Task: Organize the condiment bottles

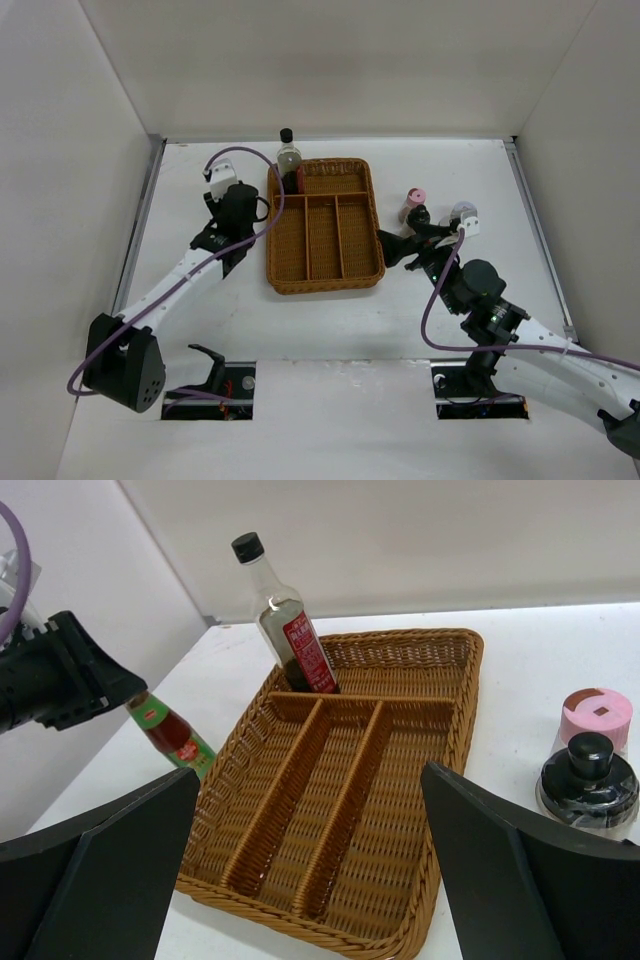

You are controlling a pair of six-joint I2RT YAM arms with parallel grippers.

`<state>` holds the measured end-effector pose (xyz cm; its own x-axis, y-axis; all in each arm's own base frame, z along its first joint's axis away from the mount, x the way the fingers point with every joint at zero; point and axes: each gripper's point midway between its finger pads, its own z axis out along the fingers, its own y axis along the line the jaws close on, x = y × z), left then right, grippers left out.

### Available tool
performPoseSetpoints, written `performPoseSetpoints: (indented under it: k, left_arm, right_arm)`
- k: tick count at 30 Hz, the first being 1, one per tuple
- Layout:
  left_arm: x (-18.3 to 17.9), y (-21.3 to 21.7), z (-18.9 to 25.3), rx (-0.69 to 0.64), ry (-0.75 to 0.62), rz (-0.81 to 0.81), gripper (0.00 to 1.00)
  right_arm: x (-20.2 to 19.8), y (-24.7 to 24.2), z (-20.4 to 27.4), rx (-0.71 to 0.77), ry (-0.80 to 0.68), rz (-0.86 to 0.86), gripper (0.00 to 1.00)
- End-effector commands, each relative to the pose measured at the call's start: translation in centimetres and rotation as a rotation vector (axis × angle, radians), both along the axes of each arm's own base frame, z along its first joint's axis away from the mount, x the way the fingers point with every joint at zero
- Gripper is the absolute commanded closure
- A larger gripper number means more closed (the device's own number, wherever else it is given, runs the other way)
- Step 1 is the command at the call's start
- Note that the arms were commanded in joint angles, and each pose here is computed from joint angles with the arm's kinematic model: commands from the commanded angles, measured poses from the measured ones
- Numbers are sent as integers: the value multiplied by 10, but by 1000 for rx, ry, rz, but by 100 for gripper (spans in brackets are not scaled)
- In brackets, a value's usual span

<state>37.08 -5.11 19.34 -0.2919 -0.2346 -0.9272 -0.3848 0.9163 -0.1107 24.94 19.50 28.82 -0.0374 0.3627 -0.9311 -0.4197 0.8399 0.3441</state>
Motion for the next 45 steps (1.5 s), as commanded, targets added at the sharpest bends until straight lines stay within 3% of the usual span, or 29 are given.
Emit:
performPoseSetpoints:
  k: [1, 10, 20, 32, 45]
  left_arm:
    - [-7, -5, 67, -68, -192, 0, 87]
    - [-28, -63, 129, -118, -325, -146, 88]
    - [3, -112, 146, -138, -379, -234, 88]
    - [45, -126, 116, -109, -359, -249, 88]
    - [60, -126, 86, -102, -346, -246, 84]
  right_arm:
    - [1, -2, 12, 44, -28, -8, 0]
    - [2, -3, 12, 44, -27, -14, 0]
    - [2, -3, 13, 44, -28, -15, 0]
    - [3, 0, 11, 39, -23, -8, 0]
    - [5, 6, 7, 25, -12, 8, 0]
